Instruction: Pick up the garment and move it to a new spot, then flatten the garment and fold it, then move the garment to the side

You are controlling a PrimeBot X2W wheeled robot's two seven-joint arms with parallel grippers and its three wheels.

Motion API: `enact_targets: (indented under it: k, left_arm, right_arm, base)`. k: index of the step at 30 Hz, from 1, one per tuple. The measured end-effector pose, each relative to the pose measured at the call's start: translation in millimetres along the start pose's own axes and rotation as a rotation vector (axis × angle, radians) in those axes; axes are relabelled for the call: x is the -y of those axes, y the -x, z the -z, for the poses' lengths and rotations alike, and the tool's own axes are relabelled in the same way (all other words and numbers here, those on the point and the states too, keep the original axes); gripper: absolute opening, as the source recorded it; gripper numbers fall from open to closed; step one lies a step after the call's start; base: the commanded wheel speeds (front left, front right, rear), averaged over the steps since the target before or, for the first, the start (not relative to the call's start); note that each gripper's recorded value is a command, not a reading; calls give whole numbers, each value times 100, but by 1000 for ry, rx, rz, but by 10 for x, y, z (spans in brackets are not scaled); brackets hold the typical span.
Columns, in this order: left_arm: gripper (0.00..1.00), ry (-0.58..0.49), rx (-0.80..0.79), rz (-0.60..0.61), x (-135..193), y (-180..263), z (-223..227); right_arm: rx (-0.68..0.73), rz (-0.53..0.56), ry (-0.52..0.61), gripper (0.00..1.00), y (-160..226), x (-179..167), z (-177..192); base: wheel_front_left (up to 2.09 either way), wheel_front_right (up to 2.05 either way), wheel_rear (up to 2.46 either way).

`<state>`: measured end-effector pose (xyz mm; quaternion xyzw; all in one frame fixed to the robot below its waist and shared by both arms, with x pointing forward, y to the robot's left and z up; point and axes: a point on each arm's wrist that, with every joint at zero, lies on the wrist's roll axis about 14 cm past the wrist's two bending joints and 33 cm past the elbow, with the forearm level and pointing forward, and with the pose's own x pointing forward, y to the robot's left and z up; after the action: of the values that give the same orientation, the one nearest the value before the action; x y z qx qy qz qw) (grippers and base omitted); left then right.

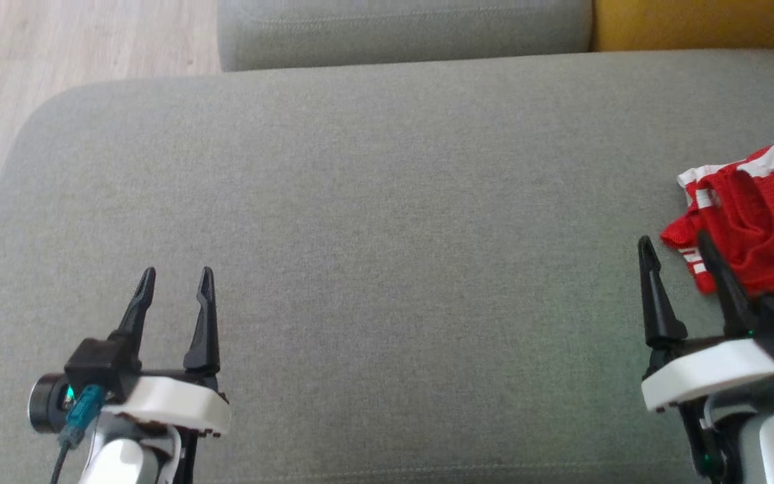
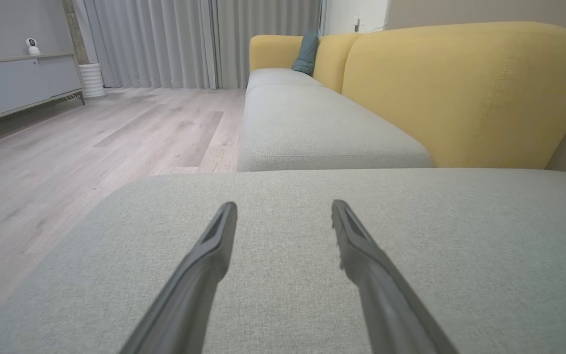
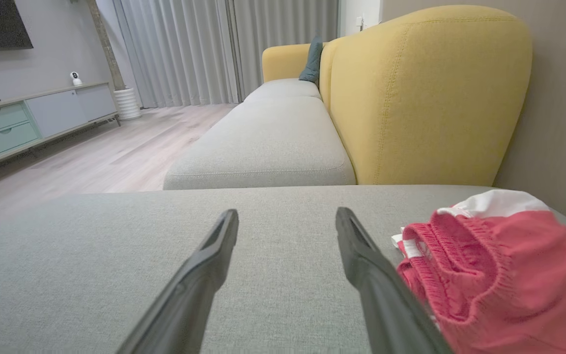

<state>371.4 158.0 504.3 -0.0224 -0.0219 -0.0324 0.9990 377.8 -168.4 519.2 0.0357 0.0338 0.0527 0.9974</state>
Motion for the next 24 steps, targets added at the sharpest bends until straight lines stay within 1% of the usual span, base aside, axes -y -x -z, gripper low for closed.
enact_targets:
  k: [10, 24]
  left_arm:
    - [100, -10, 22, 14, 25, 22, -77]
    - [100, -12, -3, 16, 11, 59, -7]
  right_arm:
    - [13, 9, -21, 100, 98, 23, -51]
    - [10, 6, -30, 100, 87, 14, -37]
  base:
    - [0, 0, 0]
    - [0, 0, 0]
